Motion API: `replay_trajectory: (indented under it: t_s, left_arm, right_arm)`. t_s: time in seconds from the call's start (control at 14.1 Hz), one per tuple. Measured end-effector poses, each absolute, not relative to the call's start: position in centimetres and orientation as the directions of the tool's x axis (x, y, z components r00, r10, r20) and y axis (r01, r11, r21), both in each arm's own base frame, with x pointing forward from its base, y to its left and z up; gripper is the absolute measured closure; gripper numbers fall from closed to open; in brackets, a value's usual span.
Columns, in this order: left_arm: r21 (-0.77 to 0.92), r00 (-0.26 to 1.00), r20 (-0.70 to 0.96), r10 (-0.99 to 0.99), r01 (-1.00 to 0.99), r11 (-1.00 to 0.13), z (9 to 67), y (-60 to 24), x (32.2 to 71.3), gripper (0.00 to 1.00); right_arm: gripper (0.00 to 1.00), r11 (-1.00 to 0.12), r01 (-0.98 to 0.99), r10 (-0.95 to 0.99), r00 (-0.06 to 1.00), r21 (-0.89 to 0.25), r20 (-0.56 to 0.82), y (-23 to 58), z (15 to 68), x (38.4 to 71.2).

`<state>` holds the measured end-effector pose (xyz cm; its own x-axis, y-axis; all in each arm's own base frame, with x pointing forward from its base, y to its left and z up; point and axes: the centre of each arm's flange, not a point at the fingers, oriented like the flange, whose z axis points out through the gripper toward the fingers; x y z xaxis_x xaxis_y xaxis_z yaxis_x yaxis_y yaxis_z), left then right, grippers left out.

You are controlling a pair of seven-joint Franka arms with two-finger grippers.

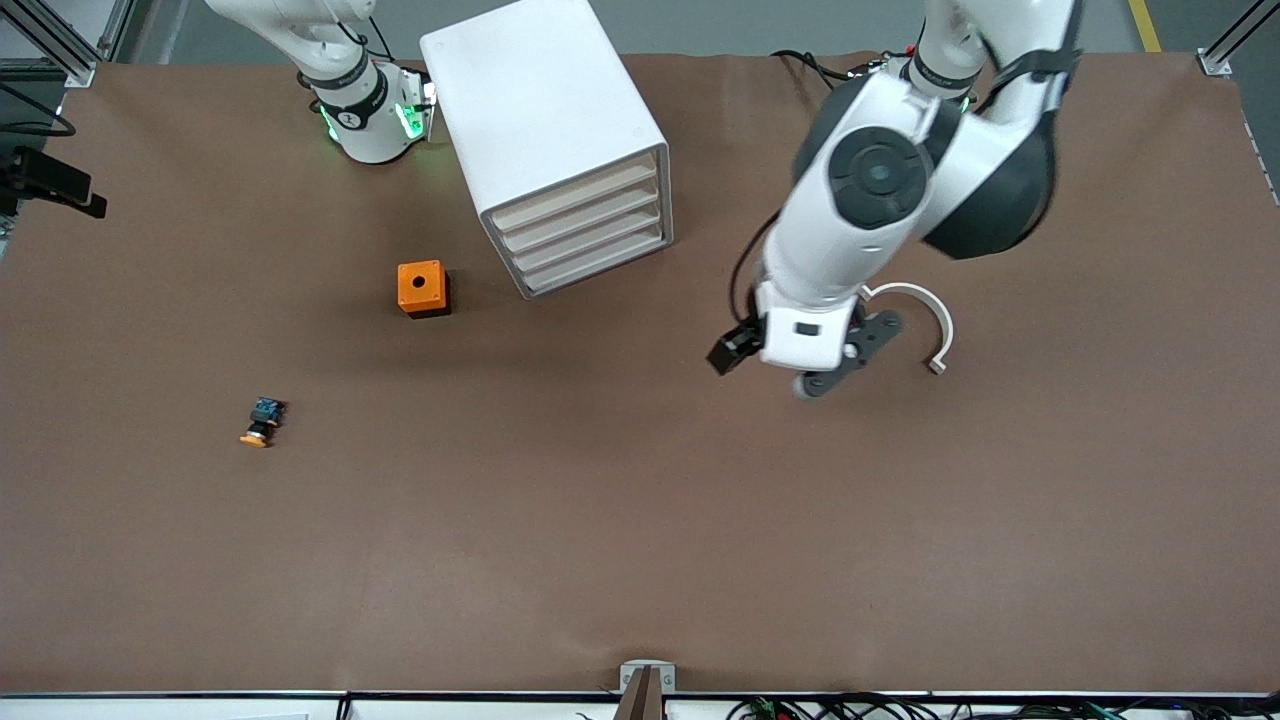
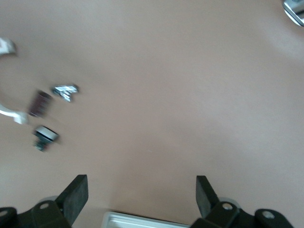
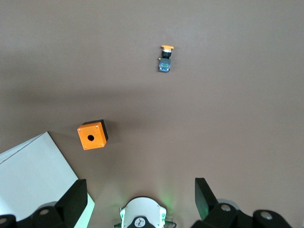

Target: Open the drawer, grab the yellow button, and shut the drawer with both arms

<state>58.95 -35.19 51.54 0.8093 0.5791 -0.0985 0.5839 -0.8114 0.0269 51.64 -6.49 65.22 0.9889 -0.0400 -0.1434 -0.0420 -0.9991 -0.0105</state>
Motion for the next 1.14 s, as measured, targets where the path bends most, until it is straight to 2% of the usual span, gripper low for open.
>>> replay_trajectory:
  t_s: [0.57,1.14]
  left_arm:
    - [-0.016,0.889,-0.200,0.411,0.416,-0.909,60.3,-19.1,58.0,0.00]
    - [-0.004,0.940,-0.235,0.249,0.255,-0.967,62.7,-6.2,56.0,0.00]
  right_arm:
    - [0.00,-0.999,-0.030,-0.029,0.998,-0.015,-0.054,-5.9,65.0,48.9]
    - [0.00,-0.999,-0.043,-0.042,0.998,-0.015,-0.037,-6.5,65.1,49.0]
